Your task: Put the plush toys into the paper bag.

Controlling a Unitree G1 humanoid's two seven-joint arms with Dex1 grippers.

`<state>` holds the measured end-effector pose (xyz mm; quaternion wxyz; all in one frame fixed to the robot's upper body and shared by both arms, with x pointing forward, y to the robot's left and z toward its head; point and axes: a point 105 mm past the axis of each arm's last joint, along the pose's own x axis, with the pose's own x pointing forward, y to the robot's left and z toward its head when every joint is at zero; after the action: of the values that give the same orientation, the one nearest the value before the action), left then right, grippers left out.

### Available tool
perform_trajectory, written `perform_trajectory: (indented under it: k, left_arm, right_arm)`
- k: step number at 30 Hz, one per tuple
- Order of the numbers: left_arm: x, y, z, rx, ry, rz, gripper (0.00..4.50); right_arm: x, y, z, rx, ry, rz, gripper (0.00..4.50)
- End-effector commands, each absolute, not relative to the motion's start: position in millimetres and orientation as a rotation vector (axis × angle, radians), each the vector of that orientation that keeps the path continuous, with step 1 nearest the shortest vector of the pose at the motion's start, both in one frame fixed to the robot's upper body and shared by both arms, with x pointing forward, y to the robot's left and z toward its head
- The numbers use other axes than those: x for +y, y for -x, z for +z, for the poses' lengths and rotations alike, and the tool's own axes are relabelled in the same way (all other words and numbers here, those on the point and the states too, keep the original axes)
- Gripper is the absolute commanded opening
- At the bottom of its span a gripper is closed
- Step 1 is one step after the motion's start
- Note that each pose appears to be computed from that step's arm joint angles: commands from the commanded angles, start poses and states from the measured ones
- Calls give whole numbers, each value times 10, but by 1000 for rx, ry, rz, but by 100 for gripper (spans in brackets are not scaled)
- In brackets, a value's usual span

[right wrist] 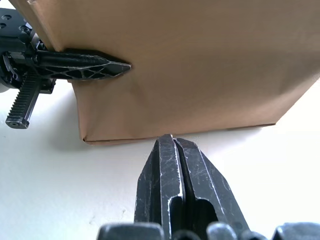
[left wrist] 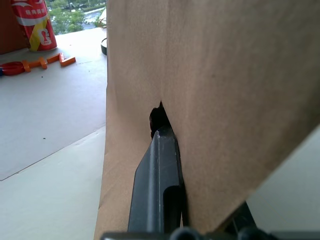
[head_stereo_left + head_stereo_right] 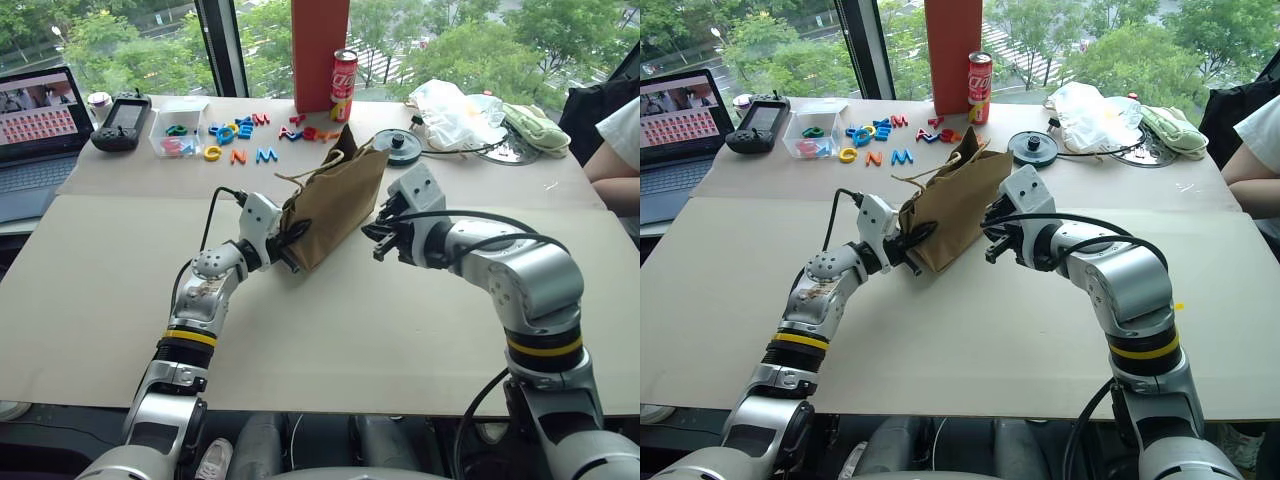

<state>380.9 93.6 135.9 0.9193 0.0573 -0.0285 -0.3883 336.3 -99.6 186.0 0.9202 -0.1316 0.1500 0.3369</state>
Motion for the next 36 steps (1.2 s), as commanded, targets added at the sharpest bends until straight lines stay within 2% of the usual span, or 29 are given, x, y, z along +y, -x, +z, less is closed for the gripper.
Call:
perform_trajectory:
  k: [1,5,9,16,22,27,36]
  left_arm:
    - [921,-3768,1581,-153,-121,-820,2]
    - [962,-3712,1710,-187,-121,-858,2]
    - [1018,-3488,1922,-232,-142,-1026,2]
    - [1218,-3147,1773,-58,-257,-1327,2]
    - [1253,-2975,1769,-14,-335,-1496,2]
    - [1221,-3074,1781,-37,-329,-1484,2]
    - [1270,-3060,1619,16,-336,-1530,2]
  right_arm:
    - [-1004,-3347,2042,216,261,704,0]
    - [-1196,-3333,2119,189,263,691,0]
    - [-1623,-3280,2290,159,253,676,0]
    - [-2134,-3400,2293,201,271,625,0]
    - [-2138,-3313,2340,192,328,700,0]
    - [-2076,-3204,2357,183,350,786,0]
    - [-1955,-2853,2519,167,317,1035,0]
